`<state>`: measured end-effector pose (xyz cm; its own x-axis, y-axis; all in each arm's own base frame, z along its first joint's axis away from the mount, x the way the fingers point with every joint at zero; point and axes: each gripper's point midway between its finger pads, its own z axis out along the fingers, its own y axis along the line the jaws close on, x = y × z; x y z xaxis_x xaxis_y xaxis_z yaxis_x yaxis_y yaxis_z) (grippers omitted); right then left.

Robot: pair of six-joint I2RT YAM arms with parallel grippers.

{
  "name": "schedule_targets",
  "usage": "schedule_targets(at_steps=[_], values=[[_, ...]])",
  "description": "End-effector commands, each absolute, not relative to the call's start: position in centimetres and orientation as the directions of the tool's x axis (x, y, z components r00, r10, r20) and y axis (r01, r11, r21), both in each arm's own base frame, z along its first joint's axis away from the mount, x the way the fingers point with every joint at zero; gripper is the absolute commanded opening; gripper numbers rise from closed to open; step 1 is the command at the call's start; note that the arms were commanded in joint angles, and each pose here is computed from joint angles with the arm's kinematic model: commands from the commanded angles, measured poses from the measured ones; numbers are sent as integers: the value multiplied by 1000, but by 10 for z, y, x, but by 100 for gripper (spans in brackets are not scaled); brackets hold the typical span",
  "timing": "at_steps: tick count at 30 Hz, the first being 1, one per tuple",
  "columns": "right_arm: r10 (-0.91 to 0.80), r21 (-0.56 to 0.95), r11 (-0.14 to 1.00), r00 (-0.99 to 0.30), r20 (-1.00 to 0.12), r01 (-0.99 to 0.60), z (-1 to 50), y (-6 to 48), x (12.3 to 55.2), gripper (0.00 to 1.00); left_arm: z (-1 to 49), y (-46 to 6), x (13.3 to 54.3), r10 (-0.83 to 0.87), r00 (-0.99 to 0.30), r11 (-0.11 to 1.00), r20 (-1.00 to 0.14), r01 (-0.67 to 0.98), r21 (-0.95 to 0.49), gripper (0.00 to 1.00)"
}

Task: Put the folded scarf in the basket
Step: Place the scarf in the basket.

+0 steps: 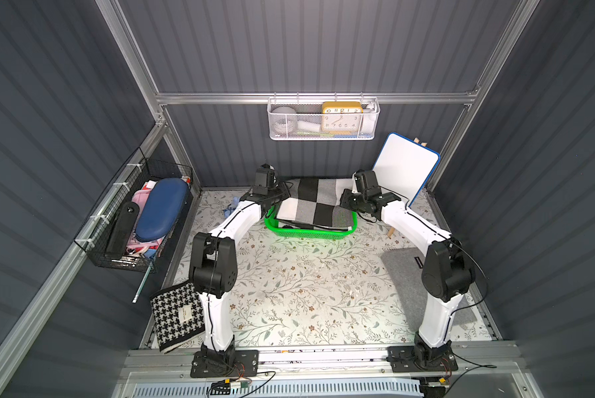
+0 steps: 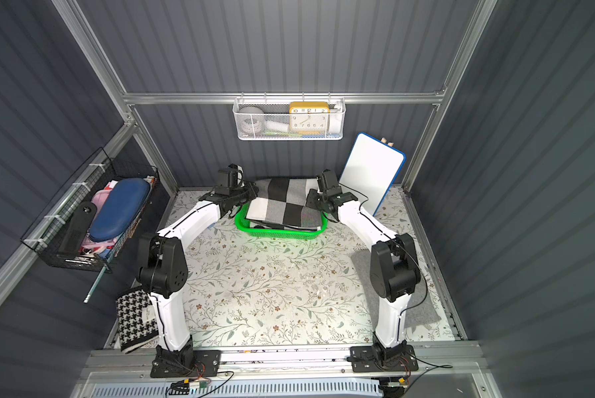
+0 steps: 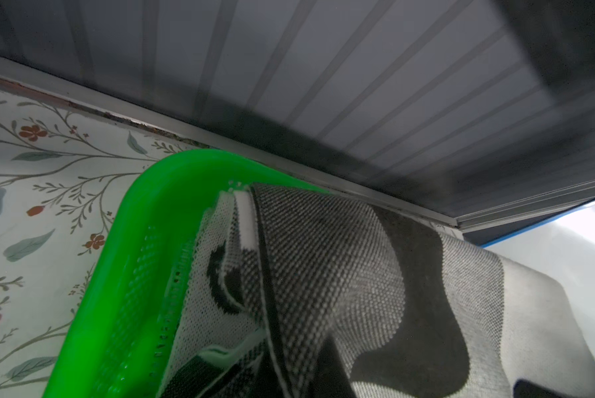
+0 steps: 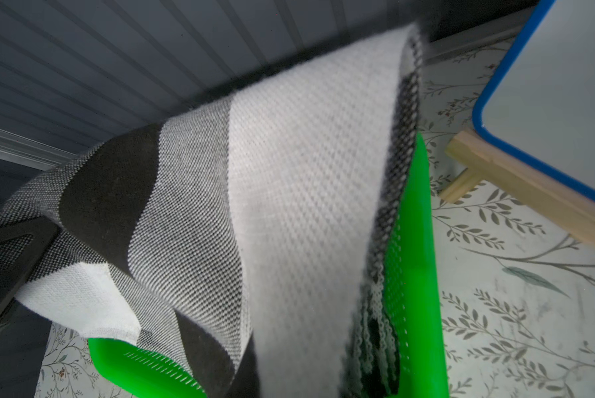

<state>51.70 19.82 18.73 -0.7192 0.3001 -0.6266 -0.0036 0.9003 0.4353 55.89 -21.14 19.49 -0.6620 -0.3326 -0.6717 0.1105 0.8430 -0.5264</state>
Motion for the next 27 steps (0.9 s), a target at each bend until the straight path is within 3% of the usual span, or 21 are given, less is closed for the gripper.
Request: schedule_targets(at_steps=[1,8,9,10,11,12,13,14,18,27], values=[[293,429,903,-716,-634,-10,190,188,532,0,208,-195,579,-345,-613,851,-711,115,-512,0],[282,422,907,-737,-614,-4,170,184,542,0,190,-195,592,-341,-624,855,-703,106,-508,0],[278,420,908,-738,-615,-7,169,185,542,5,189,-195,593,-341,-625,855,-702,104,-508,0],[278,418,908,-738,-615,-7,168,185,543,12,188,-196,594,-339,-628,853,-700,109,-510,6],[276,416,909,-737,-616,-7,169,184,543,23,188,-199,593,-330,-633,849,-700,124,-513,29],[277,413,911,-738,-615,-3,169,182,542,35,189,-202,592,-322,-640,843,-698,142,-519,61],[274,410,912,-738,-617,-4,170,182,541,44,190,-205,591,-318,-643,837,-697,156,-525,87],[272,410,912,-736,-619,-8,175,182,540,53,193,-207,591,-315,-644,831,-697,168,-531,99],[262,410,912,-728,-633,-28,197,179,525,63,218,-209,584,-319,-624,813,-714,206,-544,99],[282,417,909,-700,-657,-25,242,152,444,66,286,-254,513,-308,-622,698,-720,367,-615,99]])
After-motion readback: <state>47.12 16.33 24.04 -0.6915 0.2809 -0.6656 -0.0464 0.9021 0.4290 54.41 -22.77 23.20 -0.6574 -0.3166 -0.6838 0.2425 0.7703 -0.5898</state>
